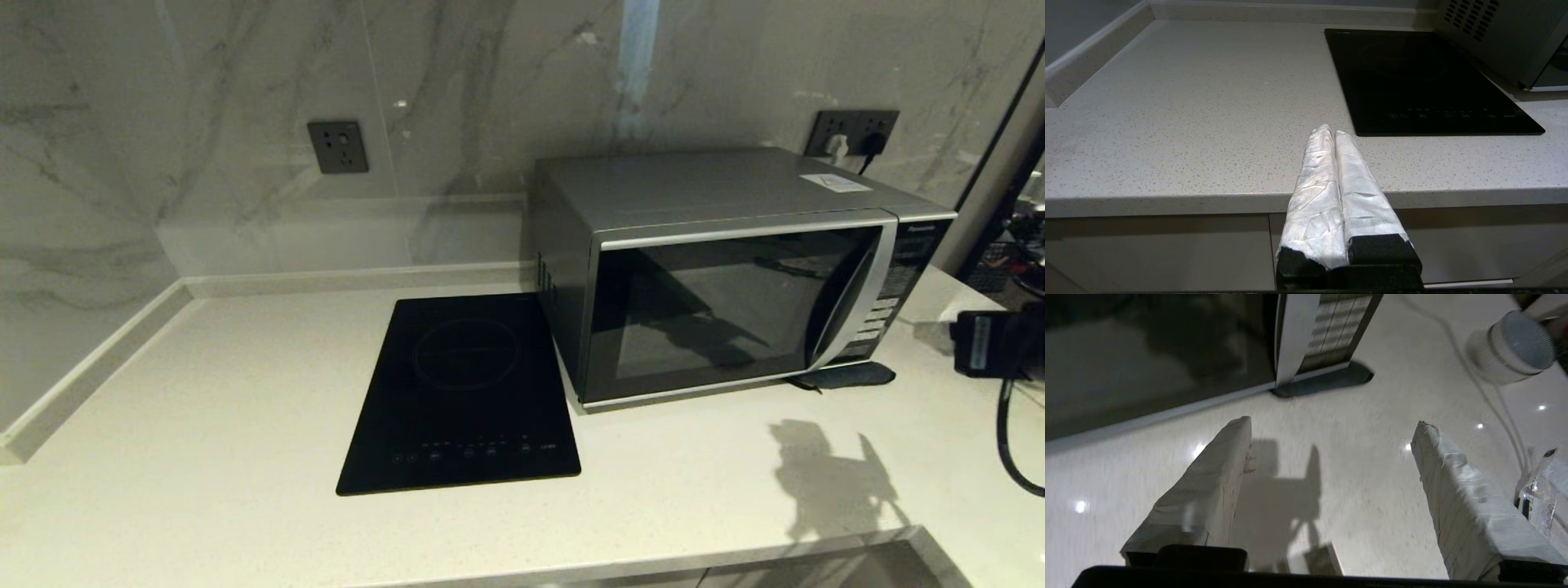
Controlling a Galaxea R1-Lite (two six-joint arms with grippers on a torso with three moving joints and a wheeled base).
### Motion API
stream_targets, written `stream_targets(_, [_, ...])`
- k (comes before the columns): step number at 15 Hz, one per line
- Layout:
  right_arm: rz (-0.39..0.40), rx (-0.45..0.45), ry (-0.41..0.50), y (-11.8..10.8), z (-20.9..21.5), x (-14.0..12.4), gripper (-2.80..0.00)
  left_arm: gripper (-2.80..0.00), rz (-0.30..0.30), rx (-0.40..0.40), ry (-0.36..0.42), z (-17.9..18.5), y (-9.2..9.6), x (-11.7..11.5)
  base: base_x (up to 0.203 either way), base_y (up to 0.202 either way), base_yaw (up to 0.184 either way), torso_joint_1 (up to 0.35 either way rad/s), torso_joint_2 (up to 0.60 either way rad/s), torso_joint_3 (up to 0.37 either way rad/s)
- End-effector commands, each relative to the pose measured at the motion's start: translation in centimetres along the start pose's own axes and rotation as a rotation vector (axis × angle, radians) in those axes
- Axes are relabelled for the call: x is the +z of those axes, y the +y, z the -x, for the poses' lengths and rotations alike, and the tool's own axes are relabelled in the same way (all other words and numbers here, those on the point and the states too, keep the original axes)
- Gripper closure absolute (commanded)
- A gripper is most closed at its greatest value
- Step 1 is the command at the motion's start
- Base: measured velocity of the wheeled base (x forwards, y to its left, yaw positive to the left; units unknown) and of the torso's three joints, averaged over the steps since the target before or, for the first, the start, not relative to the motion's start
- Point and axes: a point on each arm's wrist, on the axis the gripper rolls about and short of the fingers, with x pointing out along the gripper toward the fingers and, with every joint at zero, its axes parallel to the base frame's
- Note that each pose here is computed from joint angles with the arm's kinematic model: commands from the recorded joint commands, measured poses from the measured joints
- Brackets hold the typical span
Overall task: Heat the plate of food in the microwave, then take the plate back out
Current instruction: Open the microwave oven
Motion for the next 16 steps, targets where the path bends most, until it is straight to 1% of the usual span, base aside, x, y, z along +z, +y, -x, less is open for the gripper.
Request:
stream_targets(1, [-0.030,-0.072,-0.031,3.0,-2.6,-0.2,-2.80,0.00,0.001,0.001,0.000,0.0,0.0,0.0,0.000,0.000,0.000,0.000,0.00,0.000])
stream_targets(3, [-0.064,-0.128,-0.103,5.9,-3.8,-0.3,-2.80,0.00,0.001,0.001,0.000,0.0,0.0,0.0,0.000,0.000,0.000,0.000,0.00,0.000])
stream_targets(4, [-0.066,-0.140,-0.116,7.0,-4.3,-0.6,-2.80,0.00,0.001,0.001,0.000,0.0,0.0,0.0,0.000,0.000,0.000,0.000,0.00,0.000])
stream_targets(6, [-0.067,-0.185,-0.120,8.3,-5.7,-1.5,-2.80,0.00,0.001,0.001,0.000,0.0,0.0,0.0,0.000,0.000,0.000,0.000,0.00,0.000])
stream_targets(7, [-0.073,-0.202,-0.126,8.6,-6.3,-1.8,-2.80,0.00,0.001,0.001,0.000,0.0,0.0,0.0,0.000,0.000,0.000,0.000,0.00,0.000])
stream_targets(8, [-0.077,-0.223,-0.124,8.4,-6.8,-2.0,-2.80,0.00,0.001,0.001,0.000,0.0,0.0,0.0,0.000,0.000,0.000,0.000,0.00,0.000])
stream_targets(12, [-0.089,-0.336,-0.099,6.1,-8.0,-2.4,-2.80,0.00,0.001,0.001,0.000,0.0,0.0,0.0,0.000,0.000,0.000,0.000,0.00,0.000])
stream_targets(13, [-0.088,-0.347,-0.095,5.8,-8.2,-2.4,-2.80,0.00,0.001,0.001,0.000,0.0,0.0,0.0,0.000,0.000,0.000,0.000,0.00,0.000])
stream_targets(16, [-0.078,-0.348,-0.078,6.0,-8.7,-2.9,-2.80,0.00,0.001,0.001,0.000,0.0,0.0,0.0,0.000,0.000,0.000,0.000,0.00,0.000])
